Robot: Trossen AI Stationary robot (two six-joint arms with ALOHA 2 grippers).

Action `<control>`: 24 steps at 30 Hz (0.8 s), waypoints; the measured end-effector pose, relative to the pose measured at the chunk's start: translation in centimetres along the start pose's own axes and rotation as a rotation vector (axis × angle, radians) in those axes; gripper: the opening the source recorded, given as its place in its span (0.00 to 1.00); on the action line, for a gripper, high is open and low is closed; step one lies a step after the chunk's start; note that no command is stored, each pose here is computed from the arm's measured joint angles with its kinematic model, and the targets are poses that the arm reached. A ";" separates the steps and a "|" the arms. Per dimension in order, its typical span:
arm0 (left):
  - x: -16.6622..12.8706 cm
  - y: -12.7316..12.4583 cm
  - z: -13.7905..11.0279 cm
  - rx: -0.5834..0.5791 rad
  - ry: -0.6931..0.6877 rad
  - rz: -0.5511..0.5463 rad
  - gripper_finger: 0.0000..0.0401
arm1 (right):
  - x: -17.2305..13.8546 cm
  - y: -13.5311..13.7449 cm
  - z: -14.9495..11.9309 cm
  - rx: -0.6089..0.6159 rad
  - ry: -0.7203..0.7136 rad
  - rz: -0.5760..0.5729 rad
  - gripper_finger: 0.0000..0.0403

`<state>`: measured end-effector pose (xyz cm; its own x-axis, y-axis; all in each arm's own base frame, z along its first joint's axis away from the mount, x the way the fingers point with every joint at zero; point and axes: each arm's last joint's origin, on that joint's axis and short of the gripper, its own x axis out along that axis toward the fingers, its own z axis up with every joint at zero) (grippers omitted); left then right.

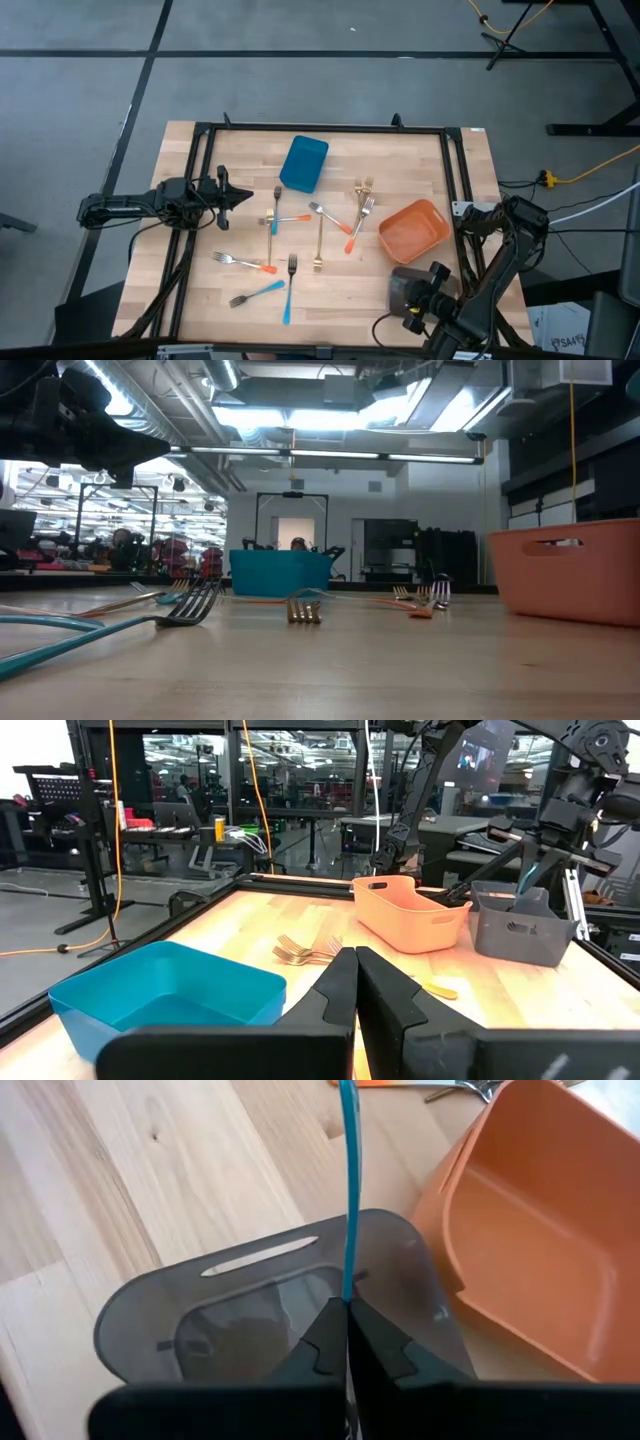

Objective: Sort silverware by color (type)
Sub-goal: Put the right blue fork into the black bin, then put the middle right orange fork into the blue bin

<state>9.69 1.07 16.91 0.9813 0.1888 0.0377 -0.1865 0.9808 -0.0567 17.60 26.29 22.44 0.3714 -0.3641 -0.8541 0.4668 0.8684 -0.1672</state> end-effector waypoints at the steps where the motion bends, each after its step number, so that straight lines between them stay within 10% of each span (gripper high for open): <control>1: 0.0 0.0 0.0 0.000 0.000 0.000 0.00 | 0.0 0.0 0.0 -0.002 0.000 -0.004 0.00; 16: 0.0 0.0 0.0 0.000 0.000 0.000 0.00 | 0.0 -0.2 -0.1 -0.014 0.021 -0.022 0.01; 24: 0.0 0.0 0.0 0.000 0.000 0.000 0.00 | 0.0 -0.4 -0.1 -0.019 0.027 -0.032 0.21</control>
<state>9.69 1.07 16.91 0.9813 0.1890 0.0377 -0.1867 0.9808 -0.0571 17.36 26.01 22.46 0.3346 -0.3829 -0.8611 0.4624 0.8629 -0.2040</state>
